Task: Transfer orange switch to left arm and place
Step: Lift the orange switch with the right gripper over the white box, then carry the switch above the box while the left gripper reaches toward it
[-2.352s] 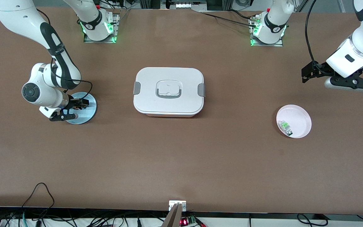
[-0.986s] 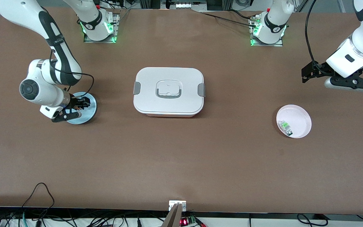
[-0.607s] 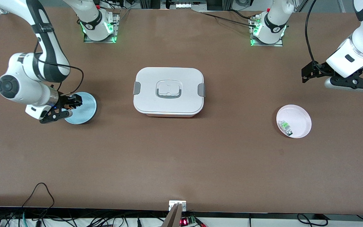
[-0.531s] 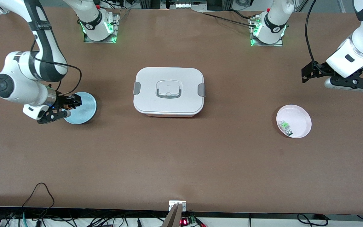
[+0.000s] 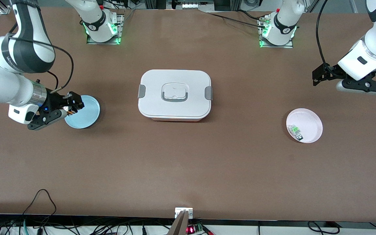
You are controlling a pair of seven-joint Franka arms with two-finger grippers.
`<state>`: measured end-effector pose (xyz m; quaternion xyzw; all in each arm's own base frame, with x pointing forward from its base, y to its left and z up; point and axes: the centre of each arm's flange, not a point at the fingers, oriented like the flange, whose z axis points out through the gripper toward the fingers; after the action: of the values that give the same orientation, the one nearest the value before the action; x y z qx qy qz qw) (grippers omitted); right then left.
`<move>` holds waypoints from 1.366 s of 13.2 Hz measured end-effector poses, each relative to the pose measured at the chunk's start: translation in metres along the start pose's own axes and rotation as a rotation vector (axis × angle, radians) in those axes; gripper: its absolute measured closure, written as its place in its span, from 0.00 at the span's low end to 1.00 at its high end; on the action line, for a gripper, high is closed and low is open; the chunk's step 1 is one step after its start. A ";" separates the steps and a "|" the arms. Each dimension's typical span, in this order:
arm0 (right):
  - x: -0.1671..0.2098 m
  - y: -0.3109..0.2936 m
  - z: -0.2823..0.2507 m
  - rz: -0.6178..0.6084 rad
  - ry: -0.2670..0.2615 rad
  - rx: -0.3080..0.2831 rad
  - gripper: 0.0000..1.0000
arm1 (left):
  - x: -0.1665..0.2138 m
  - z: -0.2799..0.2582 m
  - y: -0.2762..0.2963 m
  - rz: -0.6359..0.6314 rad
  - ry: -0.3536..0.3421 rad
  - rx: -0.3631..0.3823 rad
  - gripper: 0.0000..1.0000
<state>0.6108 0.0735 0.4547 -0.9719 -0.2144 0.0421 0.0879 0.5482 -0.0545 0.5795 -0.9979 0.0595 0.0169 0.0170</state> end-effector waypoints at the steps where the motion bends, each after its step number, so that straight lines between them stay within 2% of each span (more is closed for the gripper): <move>1: 0.006 -0.015 -0.017 -0.029 0.012 0.000 0.27 | 0.000 0.000 0.000 0.000 0.000 0.000 0.00; 3: 0.015 -0.048 -0.048 -0.084 0.047 0.016 0.27 | 0.000 0.000 0.000 0.000 0.000 0.000 0.00; 6: 0.022 -0.073 -0.074 -0.189 0.123 0.115 0.27 | -0.003 0.003 0.001 -0.001 -0.033 -0.012 0.00; 8: 0.023 -0.074 -0.077 -0.333 0.158 0.153 0.27 | -0.006 0.005 0.004 -0.002 -0.058 -0.038 0.00; 10: 0.026 -0.079 -0.078 -0.483 0.215 0.217 0.27 | -0.008 0.006 0.005 -0.002 -0.072 -0.046 0.00; 14: 0.039 -0.086 -0.068 -0.718 0.398 0.372 0.27 | -0.014 0.009 0.009 -0.001 -0.127 -0.085 0.00; 16: 0.048 -0.086 -0.049 -0.797 0.521 0.462 0.27 | -0.015 0.013 0.017 0.001 -0.156 -0.149 0.00; 18: 0.056 -0.085 -0.028 -0.865 0.633 0.531 0.27 | -0.008 0.022 0.030 0.001 -0.176 -0.248 0.00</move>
<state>0.6294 0.1690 0.4957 -0.7063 -0.5362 -0.2372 0.3967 0.5360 -0.0825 0.5570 -0.9870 0.0558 0.1118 -0.1013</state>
